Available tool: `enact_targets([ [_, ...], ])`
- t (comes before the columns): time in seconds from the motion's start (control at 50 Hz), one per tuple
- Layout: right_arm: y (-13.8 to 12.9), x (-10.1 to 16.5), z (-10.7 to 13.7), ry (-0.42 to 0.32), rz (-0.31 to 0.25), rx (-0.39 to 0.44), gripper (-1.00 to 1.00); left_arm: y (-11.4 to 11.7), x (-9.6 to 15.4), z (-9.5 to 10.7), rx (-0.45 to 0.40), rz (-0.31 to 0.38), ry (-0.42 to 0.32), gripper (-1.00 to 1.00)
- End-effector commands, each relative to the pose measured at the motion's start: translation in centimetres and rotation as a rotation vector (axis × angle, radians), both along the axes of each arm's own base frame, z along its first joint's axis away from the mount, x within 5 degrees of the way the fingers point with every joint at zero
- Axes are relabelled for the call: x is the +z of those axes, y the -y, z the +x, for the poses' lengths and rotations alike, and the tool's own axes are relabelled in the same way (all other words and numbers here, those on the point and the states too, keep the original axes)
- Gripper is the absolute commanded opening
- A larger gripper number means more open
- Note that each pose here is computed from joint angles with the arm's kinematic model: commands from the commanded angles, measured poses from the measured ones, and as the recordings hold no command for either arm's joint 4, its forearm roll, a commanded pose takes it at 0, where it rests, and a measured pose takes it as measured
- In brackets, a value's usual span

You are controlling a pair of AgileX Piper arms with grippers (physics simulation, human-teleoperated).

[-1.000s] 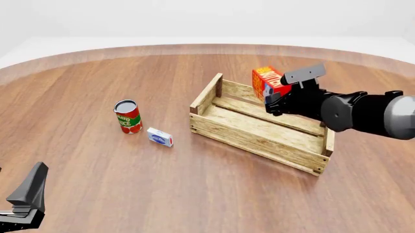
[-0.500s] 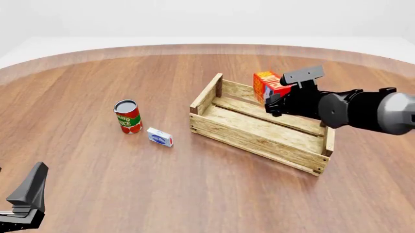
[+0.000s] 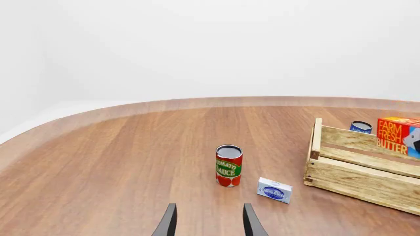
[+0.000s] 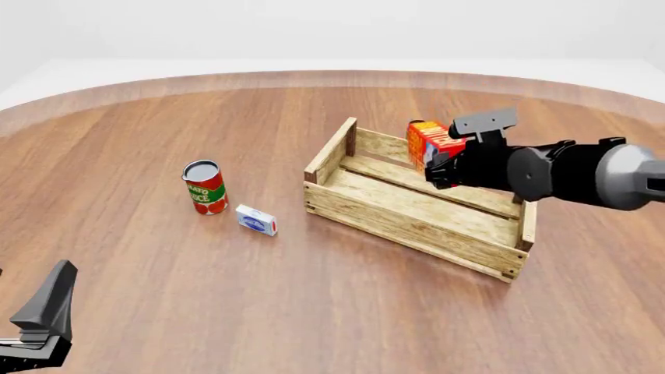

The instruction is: Pick up the butter and put it in the tray.

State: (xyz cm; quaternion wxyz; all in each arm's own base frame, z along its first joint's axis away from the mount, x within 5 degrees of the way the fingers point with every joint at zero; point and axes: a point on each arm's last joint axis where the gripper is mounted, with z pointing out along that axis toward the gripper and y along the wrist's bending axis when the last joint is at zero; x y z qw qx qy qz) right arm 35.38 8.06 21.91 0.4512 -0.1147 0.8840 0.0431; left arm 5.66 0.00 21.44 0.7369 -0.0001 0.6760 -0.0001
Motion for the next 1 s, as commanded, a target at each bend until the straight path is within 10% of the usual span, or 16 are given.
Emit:
enact_targets([
  [0.02, 0.0, 0.6, 0.5, 0.007, 0.018, -0.015, -1.0, 0.0, 0.0, 0.0, 0.0, 0.0, 0.0, 1.0],
  [1.0, 0.0, -0.8, 1.4, -0.08, 0.044, -0.056, -1.0, 0.0, 0.0, 0.0, 0.0, 0.0, 0.0, 1.0],
])
